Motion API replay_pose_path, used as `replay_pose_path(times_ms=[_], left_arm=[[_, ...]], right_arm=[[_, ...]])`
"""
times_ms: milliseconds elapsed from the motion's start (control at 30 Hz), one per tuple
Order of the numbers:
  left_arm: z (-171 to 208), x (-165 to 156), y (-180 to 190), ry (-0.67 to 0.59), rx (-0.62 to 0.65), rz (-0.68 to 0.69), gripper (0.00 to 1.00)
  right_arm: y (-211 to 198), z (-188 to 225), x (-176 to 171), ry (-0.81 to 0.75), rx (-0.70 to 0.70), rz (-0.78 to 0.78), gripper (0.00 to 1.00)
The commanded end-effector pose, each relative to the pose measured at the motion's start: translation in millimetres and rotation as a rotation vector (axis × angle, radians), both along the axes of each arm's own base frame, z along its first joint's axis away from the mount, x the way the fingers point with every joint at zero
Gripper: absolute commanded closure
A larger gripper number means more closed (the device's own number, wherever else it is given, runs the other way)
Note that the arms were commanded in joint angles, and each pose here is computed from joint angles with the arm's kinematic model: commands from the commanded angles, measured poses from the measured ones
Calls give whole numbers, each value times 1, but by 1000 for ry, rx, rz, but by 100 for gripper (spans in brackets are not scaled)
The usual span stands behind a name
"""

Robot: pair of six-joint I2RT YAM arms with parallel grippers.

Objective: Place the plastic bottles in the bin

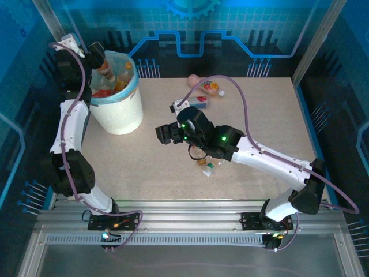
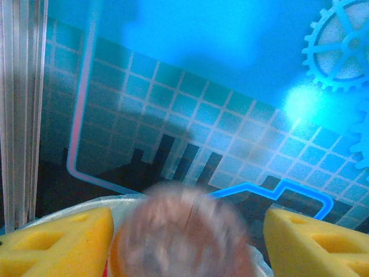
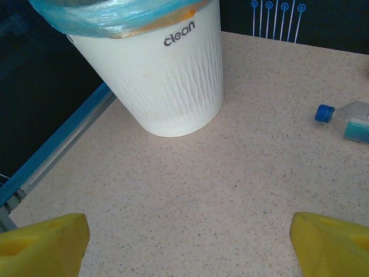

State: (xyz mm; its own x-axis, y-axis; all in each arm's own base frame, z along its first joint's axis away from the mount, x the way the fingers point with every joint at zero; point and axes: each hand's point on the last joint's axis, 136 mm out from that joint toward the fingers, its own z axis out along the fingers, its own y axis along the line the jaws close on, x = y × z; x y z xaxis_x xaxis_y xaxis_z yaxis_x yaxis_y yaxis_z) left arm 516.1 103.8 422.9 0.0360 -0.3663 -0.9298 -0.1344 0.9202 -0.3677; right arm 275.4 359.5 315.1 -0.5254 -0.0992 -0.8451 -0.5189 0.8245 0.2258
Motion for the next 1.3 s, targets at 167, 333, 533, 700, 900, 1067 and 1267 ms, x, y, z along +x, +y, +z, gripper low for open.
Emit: replay_pose_path(times_ms=[167,333,533,700,900,1067,1267], left_arm=[[-2,-13,8,5,19,13,30],[-24,-10,7,93,-18,3,30],[-20,-16,-3,103,-21,-41,30],[-3,-22,-10,82,-43,-67,31],[30,-36,-56,41,31,-159,31],[52,-54,-112,-4,70,-249,31],[55,-79,-203,-26,169,-433,31]], right_arm=[[-6,16,-7,-25,29,-23,9],[-5,8,-10,-6,14,-20,9],[-17,9,-8,-24,-20,-62,8],[-39,0,-5,-18,-70,-123,5],[-88,-32,1,76,-113,-252,2],[-135,-69,0,180,-115,-376,1],[-172,-111,-12,289,-128,-470,0]])
